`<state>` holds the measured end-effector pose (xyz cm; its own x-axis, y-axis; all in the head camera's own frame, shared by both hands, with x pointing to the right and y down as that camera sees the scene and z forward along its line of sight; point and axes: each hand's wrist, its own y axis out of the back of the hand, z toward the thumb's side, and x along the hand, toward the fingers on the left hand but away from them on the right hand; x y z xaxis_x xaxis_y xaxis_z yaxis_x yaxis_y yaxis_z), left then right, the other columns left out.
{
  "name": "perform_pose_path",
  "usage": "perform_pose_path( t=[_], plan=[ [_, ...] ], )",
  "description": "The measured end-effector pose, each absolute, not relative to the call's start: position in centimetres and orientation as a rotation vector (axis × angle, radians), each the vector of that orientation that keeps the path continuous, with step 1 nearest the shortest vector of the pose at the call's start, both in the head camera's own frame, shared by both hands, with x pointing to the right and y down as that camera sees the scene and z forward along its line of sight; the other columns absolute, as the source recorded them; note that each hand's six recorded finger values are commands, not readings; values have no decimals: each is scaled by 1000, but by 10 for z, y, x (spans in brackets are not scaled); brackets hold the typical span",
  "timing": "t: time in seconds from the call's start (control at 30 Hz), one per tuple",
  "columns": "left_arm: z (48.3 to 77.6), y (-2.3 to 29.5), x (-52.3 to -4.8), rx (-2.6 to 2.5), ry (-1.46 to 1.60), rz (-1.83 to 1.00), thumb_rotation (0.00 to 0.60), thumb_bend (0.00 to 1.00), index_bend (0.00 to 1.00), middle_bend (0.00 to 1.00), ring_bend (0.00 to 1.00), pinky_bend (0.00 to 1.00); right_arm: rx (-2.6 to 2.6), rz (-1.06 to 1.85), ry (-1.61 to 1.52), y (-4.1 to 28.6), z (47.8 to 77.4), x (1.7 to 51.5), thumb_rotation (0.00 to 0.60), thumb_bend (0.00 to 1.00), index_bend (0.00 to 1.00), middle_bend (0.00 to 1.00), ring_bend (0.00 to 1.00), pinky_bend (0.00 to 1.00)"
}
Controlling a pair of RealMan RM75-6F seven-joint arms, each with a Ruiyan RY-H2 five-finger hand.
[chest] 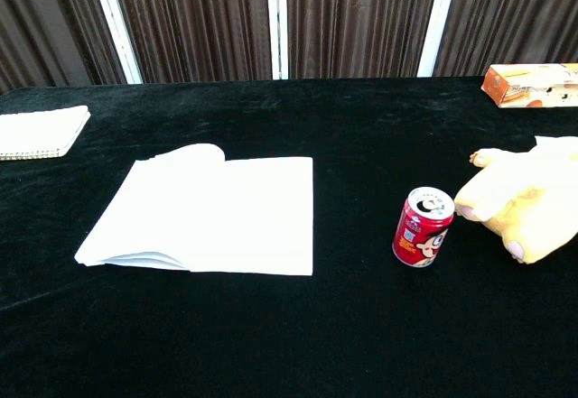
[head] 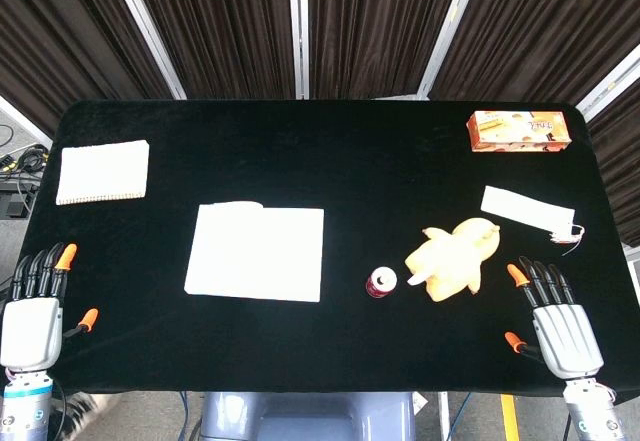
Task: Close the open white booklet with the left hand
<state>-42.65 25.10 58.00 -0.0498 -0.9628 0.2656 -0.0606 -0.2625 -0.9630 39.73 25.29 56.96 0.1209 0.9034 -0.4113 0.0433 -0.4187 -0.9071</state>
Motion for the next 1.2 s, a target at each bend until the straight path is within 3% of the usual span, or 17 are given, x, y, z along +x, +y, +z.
perform_pose_path(
  t=[0.83,1.2],
  plan=[
    [586,249,-421,-1434,1122,-1422,600,132,0,0,0,0,-1623,1392,-940,254,568,396,600,45,0,0,0,0],
    [613,231,-383,-1529,897,-1377,600,164,0,0,0,0,-1635,1370,-958,252,564,393,600,45,0,0,0,0]
  ],
)
